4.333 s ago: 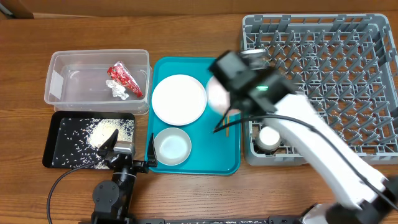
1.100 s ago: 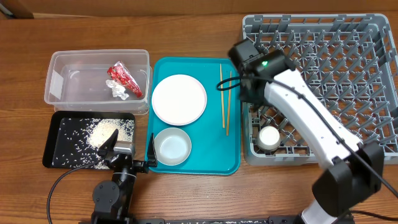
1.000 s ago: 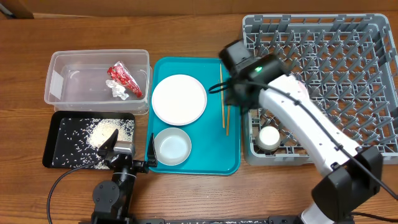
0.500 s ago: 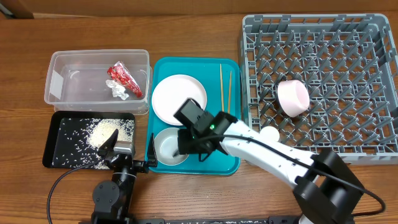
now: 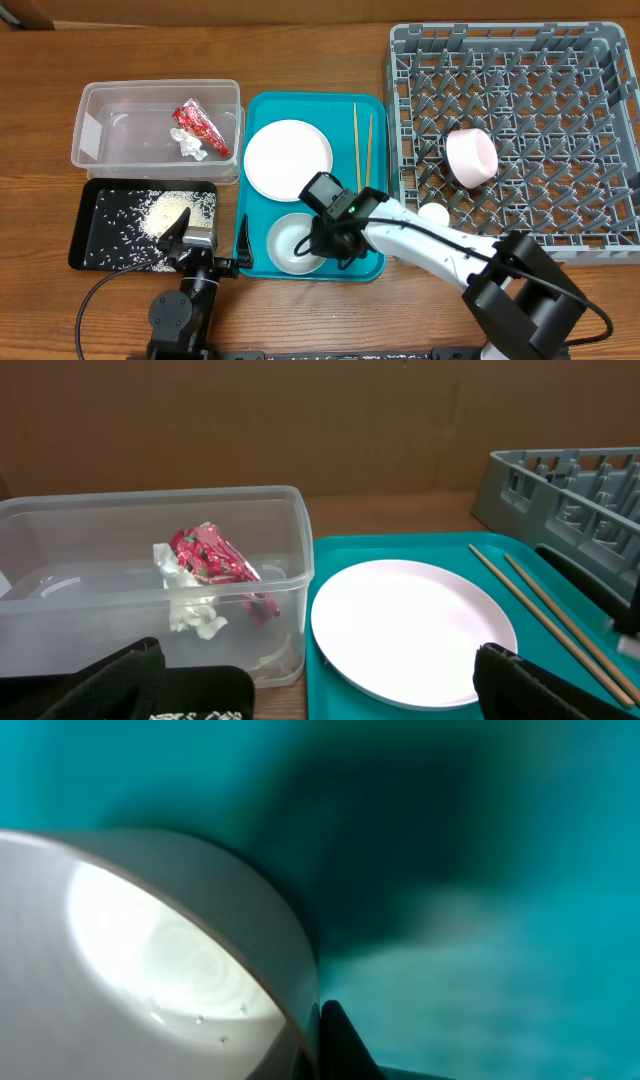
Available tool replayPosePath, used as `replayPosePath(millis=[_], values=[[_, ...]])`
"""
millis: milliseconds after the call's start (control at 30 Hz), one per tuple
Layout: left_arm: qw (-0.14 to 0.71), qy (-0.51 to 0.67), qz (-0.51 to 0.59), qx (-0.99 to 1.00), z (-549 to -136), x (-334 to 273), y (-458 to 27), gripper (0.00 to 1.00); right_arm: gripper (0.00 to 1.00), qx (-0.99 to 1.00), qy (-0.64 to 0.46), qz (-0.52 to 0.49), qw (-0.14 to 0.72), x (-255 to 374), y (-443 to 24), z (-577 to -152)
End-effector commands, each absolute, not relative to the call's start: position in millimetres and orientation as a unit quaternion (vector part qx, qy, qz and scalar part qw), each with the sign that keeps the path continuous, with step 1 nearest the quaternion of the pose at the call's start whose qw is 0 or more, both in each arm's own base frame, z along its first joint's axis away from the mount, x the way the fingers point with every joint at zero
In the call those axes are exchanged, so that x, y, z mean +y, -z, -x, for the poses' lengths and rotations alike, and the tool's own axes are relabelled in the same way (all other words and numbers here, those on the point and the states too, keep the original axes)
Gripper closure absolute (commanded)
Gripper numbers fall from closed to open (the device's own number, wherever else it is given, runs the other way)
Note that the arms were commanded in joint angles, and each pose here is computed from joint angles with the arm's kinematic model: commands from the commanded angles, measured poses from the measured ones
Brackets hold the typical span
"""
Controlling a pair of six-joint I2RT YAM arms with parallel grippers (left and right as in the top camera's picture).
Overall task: Sort waste into correct bins and load items into the dishwasher
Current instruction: 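Carry the grey bowl into the dish rack and open the right gripper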
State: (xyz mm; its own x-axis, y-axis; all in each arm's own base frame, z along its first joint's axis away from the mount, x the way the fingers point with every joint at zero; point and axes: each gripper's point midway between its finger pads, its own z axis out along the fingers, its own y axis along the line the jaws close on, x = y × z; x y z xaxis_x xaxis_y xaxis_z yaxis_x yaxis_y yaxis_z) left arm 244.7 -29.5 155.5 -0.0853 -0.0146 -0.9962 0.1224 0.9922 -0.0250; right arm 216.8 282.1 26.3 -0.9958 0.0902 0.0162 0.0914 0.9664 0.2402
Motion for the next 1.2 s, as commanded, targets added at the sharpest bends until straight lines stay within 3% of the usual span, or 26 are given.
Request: replayPosePath(millis=[0,200,300,433,600,800,1167], values=[[0.675,0.055,-0.034,0.735,-244.7,-29.4,-154.3,0.00,0.96,-0.987,0.106,0.046,-0.109,263.1,-84.3,-262.7],[0.675,0.055,-0.034,0.735,-244.6,-29.4,-154.4,0.00,0.96,-0.934,-0.048,0.133,-0.328,150.9,-198.8,-322.5],[0.675,0.055,-0.034,0.735,-244.6,-29.4,-154.4,0.00,0.96,-0.860,-0.167,0.207,-0.435,70.0,-258.4,-332.6],[0.675,0.055,-0.034,0.735,-244.6,-29.4,-154.4,0.00,0.96,-0.780,-0.305,0.269,-0.475,-8.4,-296.8,-325.0],[0.675,0.055,-0.034,0.735,-244.6,-29.4,-154.4,0.00,0.96,-0.756,-0.393,0.316,-0.417,-73.4,-278.6,-315.4],[0.675,0.055,-0.034,0.735,-244.6,-29.4,-154.4,0.00,0.96,-0.775,-0.431,0.352,-0.300,-123.2,-214.7,-312.6],[0.675,0.055,-0.034,0.735,-244.6,-29.4,-154.4,0.00,0.95,-0.812,-0.467,0.295,-0.188,-132.8,-135.7,-328.4]])
